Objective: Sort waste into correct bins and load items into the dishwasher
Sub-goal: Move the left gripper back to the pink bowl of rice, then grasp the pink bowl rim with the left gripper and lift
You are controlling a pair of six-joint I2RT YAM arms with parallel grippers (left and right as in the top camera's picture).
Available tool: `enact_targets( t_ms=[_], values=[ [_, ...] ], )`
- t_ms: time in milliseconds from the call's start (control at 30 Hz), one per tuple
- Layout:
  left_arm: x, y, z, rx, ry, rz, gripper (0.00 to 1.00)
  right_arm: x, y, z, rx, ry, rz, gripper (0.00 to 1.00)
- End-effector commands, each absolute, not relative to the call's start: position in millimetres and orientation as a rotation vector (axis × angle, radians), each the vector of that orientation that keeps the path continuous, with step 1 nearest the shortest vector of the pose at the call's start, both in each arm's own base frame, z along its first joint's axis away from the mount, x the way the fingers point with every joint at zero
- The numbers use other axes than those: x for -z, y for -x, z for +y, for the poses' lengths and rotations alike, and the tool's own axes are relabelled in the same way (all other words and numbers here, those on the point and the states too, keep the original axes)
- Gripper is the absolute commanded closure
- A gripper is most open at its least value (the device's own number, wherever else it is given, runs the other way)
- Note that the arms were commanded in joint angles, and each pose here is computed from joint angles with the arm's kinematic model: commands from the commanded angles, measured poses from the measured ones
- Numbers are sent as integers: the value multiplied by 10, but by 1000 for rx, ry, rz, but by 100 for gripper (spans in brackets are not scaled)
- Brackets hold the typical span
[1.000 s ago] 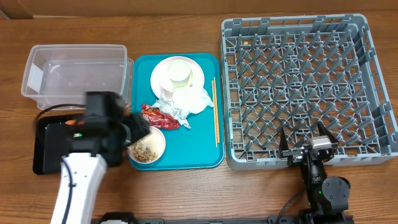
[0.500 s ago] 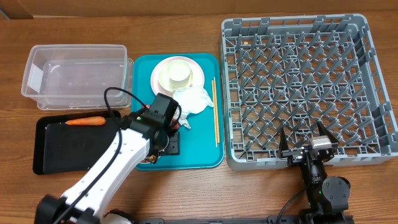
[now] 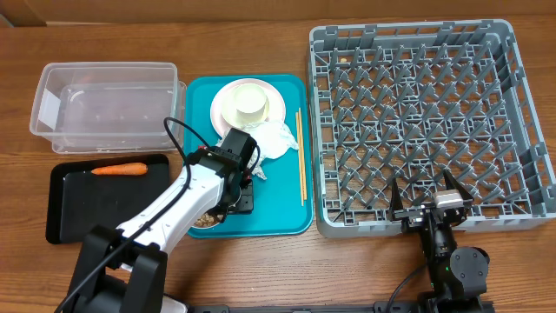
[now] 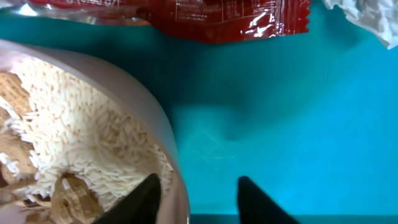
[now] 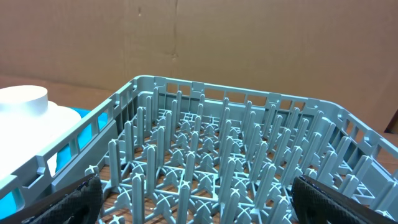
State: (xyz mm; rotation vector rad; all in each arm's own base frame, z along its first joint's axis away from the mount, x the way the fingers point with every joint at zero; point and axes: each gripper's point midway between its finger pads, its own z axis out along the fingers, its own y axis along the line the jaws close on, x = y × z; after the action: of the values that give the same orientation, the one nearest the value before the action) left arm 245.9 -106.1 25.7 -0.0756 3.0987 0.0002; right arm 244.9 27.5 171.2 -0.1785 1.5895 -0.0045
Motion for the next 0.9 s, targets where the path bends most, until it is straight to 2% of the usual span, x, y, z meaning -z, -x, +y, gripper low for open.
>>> enact_targets(
  t_ms=[0, 133, 233, 567, 733, 867],
  values=[
    [-296, -2554, -1023, -48, 76, 3062, 67, -1703, -2450, 277, 2, 180, 1582, 0],
    [-298, -2567, -992, -75, 77, 3053, 80, -1703, -2450, 278, 2, 180, 1582, 0],
    [-298, -2562, -992, -75, 77, 3055, 96, -1703, -2450, 277, 2, 180, 1582, 0],
    [-357, -2581, -987, -86, 77, 3055, 96, -1703, -2450, 277, 2, 180, 1582, 0],
    [-682, -2696, -1033, -85, 64, 3048, 96, -1703, -2450, 277, 2, 180, 1582, 0],
    [-955, -2849, -1100, -66, -105, 3008, 96, -1703, -2450, 278, 2, 180, 1582, 0]
  ],
)
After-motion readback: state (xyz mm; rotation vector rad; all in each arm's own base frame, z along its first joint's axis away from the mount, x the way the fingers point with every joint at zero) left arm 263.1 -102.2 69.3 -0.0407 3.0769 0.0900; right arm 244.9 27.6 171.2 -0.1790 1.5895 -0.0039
